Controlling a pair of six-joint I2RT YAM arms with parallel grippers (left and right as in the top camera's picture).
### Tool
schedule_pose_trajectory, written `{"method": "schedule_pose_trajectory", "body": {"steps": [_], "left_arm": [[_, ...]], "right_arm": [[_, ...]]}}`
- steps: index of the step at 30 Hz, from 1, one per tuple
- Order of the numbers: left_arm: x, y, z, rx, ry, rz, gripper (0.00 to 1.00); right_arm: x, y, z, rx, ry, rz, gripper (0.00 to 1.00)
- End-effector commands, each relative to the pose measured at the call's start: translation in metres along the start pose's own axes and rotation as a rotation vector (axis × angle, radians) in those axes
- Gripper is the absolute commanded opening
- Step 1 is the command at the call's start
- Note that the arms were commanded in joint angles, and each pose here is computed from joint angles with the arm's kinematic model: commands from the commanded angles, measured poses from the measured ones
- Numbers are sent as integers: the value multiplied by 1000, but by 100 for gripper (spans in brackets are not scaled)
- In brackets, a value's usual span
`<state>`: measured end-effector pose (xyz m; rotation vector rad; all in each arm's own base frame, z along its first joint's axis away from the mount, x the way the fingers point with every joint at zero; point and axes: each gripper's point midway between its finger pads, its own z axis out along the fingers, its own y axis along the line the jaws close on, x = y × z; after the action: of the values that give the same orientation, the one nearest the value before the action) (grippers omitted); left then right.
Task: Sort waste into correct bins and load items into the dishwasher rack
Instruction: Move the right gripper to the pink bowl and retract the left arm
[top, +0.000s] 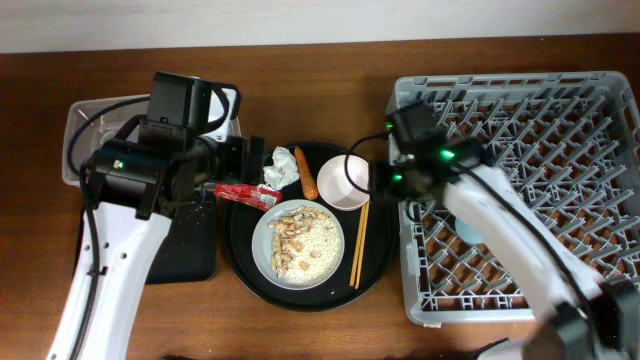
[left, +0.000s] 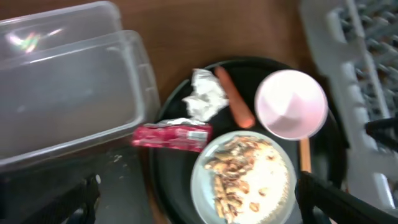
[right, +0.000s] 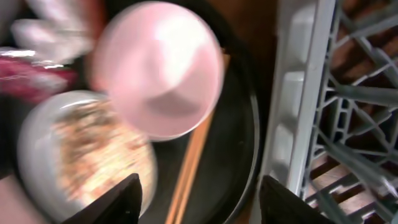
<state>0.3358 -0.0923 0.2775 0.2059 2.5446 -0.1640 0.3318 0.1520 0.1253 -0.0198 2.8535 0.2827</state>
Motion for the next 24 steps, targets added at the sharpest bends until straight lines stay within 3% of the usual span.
{"method": "schedule_pose_trajectory", "body": {"steps": [1,8,11,12,17,20,24], "left_arm": [[-1,24,-29,-134,-73,-65,100],[6,70,-95,-264,-236,-200,100],[9,73,-106,-270,-258,-210,100],[10,73,-107,-269,-260,-210,100],[13,73,-105,-272,-244,-209,100],[13,73,-105,-272,-243,-209,100],[13,73,-105,-272,-243,-209,100]], "right_arm": [[-5,-12,38,103,24,47,58],[-7,-5,80,68,65,51,50],[-10,-4,83,60,56,51,25],[-10,-2,83,53,59,51,21],[-10,-1,83,48,58,51,18],[-10,-1,83,44,58,54,4],[-10,-6,76,79,53,43,4]]}}
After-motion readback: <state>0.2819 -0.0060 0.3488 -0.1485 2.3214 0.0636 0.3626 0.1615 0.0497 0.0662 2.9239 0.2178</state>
